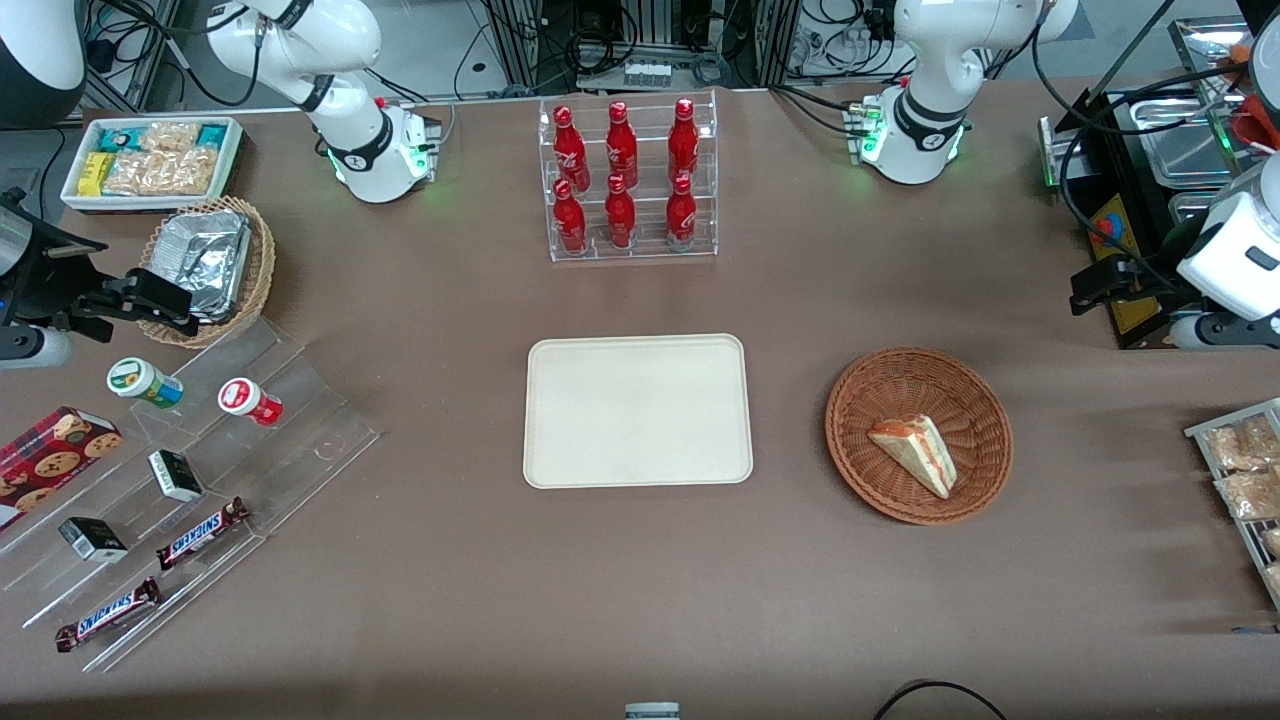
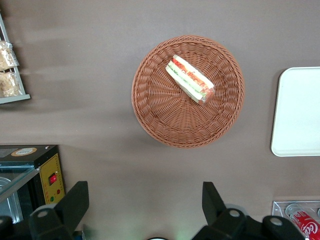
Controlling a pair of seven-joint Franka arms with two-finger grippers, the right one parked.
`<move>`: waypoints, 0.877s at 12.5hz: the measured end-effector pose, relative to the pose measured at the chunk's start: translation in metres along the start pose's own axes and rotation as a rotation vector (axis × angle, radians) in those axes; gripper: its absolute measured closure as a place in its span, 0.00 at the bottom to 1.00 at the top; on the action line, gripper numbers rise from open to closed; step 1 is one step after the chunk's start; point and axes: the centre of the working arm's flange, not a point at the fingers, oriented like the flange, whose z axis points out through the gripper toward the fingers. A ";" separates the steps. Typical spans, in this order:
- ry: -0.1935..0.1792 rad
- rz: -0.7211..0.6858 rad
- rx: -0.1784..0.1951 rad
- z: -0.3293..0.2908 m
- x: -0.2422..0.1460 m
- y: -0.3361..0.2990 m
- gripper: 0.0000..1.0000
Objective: Place sandwich from basket to tray
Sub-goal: 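Move the left gripper over the wicker basket toward the sandwich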
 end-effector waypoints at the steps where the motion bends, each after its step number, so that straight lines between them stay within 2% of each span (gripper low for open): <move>1: 0.000 0.001 -0.001 0.000 0.000 0.000 0.00; 3: -0.001 0.001 -0.002 0.001 0.001 0.000 0.00; 6: -0.022 -0.021 -0.001 0.019 0.012 0.000 0.00; 11: -0.018 -0.320 0.005 0.090 0.061 0.006 0.00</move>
